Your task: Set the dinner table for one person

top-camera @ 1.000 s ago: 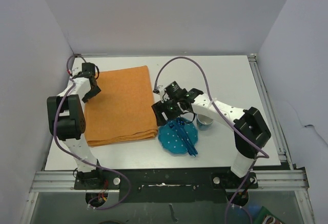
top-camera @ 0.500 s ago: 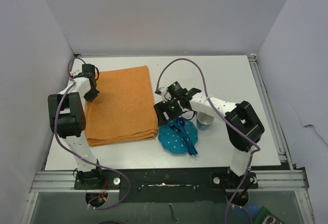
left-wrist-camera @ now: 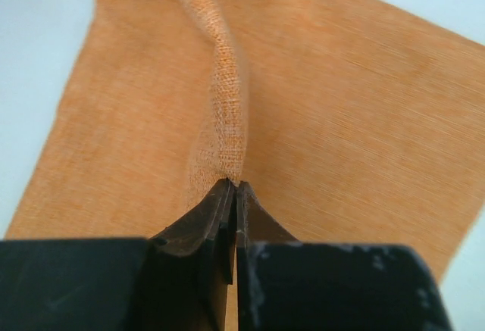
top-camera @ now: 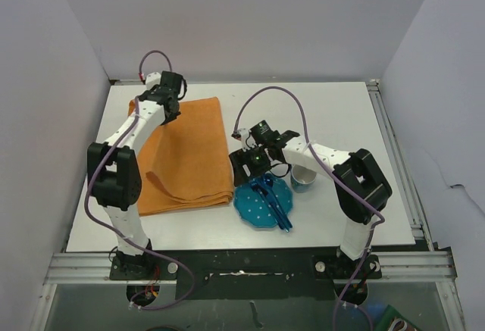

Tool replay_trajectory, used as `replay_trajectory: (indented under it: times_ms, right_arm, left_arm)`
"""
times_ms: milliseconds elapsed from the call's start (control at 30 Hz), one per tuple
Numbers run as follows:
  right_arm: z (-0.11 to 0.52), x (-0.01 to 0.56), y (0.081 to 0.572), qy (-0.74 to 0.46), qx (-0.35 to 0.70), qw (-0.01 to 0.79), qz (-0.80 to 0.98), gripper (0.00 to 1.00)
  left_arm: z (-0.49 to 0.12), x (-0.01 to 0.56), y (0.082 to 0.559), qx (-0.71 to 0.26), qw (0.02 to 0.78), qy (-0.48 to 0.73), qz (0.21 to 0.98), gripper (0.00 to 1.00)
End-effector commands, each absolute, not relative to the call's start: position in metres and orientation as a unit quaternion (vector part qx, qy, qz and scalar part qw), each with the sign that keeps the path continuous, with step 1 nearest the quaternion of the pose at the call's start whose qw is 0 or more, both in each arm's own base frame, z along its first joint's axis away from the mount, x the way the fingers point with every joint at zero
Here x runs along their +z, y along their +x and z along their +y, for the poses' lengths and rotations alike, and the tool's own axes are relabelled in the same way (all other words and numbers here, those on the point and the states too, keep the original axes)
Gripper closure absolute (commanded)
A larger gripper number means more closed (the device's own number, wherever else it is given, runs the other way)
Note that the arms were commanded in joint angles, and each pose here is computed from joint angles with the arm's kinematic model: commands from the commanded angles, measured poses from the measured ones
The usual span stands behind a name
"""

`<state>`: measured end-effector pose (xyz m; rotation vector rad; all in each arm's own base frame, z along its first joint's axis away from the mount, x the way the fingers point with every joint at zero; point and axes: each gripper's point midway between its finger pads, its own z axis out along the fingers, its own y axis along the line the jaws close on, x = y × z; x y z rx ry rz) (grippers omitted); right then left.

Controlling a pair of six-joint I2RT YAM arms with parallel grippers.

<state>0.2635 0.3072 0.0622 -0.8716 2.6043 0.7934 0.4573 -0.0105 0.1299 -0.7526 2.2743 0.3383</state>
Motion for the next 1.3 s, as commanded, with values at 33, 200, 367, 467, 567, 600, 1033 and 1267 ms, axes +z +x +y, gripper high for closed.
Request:
replay_trajectory:
  times_ms: [33, 200, 367, 467, 567, 600, 1033, 1267]
  right_arm:
    - [0.320, 0.095, 0.270, -0.307, 0.303, 0.184, 0.883, 0.26]
    - [0.315, 0.094, 0.267, -0.306, 0.299, 0.183, 0.885, 0.26]
    - [0.314, 0.091, 0.265, -0.306, 0.299, 0.180, 0.886, 0.26]
    - [0.313, 0.088, 0.263, -0.306, 0.298, 0.177, 0.887, 0.26]
    - [0.310, 0.086, 0.261, -0.306, 0.296, 0.174, 0.888, 0.27]
    - [0.309, 0.085, 0.260, -0.306, 0.294, 0.174, 0.888, 0.27]
    - [0.302, 0.082, 0.261, -0.306, 0.298, 0.174, 0.887, 0.27]
    - [0.301, 0.080, 0.259, -0.308, 0.295, 0.167, 0.889, 0.27]
  left_arm:
    - [-0.050, 0.136, 0.473, 0.141, 0.363, -0.262, 0.883, 1.00]
    - [-0.058, 0.129, 0.475, 0.153, 0.356, -0.256, 0.886, 1.00]
    - [-0.055, 0.136, 0.474, 0.159, 0.364, -0.256, 0.881, 1.00]
    - [-0.031, 0.143, 0.466, 0.185, 0.362, -0.282, 0.869, 1.00]
    - [0.004, 0.145, 0.455, 0.183, 0.358, -0.325, 0.856, 1.00]
    - [0.015, 0.147, 0.452, 0.180, 0.362, -0.338, 0.850, 1.00]
    - [0.045, 0.156, 0.438, 0.181, 0.374, -0.371, 0.831, 1.00]
    - [0.054, 0.137, 0.436, 0.205, 0.342, -0.366, 0.841, 0.93]
